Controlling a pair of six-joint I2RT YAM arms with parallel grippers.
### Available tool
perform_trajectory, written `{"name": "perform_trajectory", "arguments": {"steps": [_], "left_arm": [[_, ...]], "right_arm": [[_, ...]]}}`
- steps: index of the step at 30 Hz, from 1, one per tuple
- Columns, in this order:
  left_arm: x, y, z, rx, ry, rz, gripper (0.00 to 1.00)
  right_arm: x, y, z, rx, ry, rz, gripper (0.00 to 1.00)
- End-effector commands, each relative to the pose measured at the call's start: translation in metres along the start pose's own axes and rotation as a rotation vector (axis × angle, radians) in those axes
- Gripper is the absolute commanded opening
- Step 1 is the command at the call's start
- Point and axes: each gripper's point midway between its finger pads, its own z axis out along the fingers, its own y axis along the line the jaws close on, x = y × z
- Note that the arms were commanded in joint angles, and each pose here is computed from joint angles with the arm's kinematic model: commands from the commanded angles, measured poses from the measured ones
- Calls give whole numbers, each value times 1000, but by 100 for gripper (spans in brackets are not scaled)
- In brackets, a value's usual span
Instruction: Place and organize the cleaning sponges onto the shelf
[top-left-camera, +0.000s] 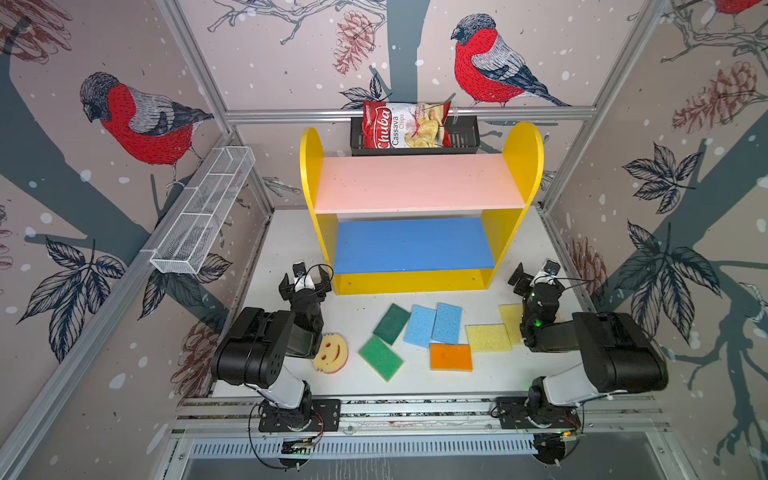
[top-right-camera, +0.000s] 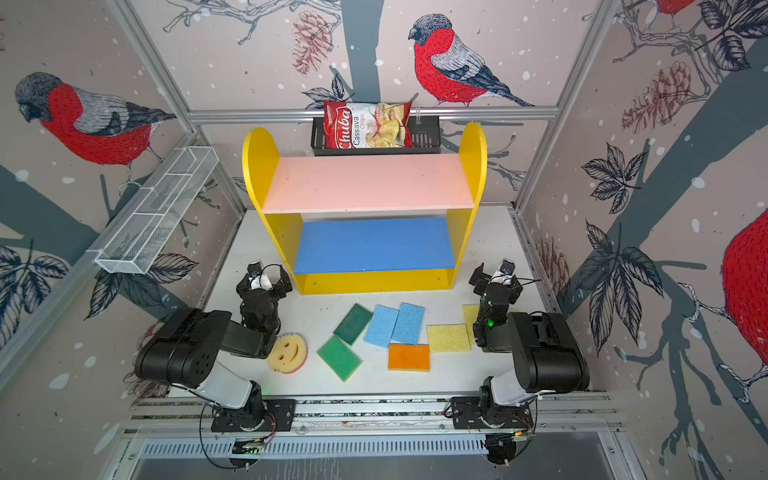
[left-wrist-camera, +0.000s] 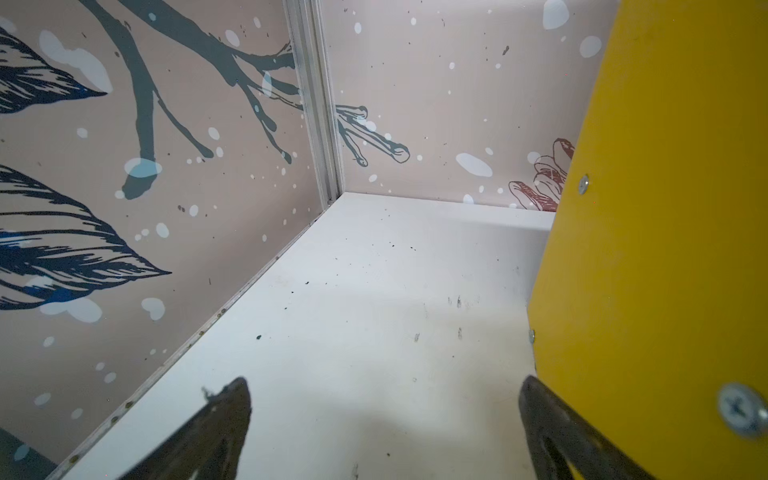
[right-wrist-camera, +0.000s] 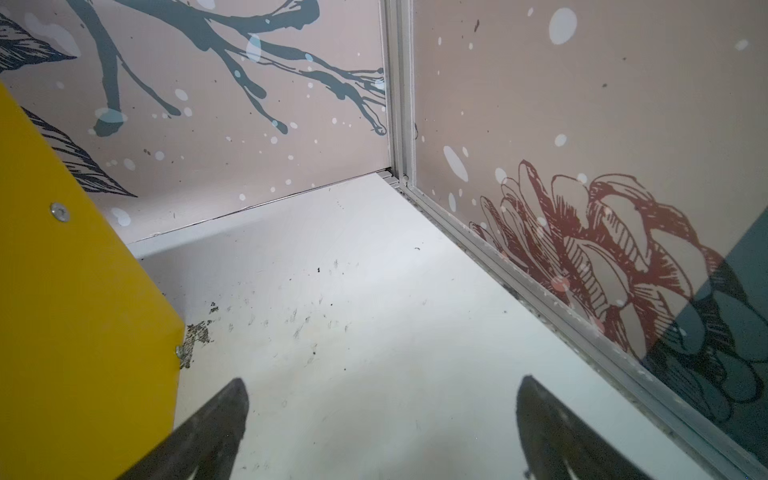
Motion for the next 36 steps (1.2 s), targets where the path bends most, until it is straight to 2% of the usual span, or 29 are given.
{"name": "perform_trajectory", "arguments": {"steps": [1,23,26,28,31,34,36], "left_arm": [[-9,2,0,-7,-36,-11,99],[-8,3,2,0,-29,-20,99],[-14,4,1,-16,-30,-17,99],[-27,5,0,-78,-32,3,99],[-54,-6,3,-60,-32,38,99],[-88,-2,0,-102,-76,-18,99],[-106,5,-2,-139,-62,-99,99]], "right_arm": [[-8,5,-2,-24,-29,20,99],[-8,4,-2,-34,-31,26,100],[-20,5,-7,-41,-67,19,100],[-28,6,-8,-29,-33,8,100],[-45,1,-13,18,-22,69,100],[-57,2,-30,87,-67,69,100],[-57,13,-39,91,-44,39,99]]}}
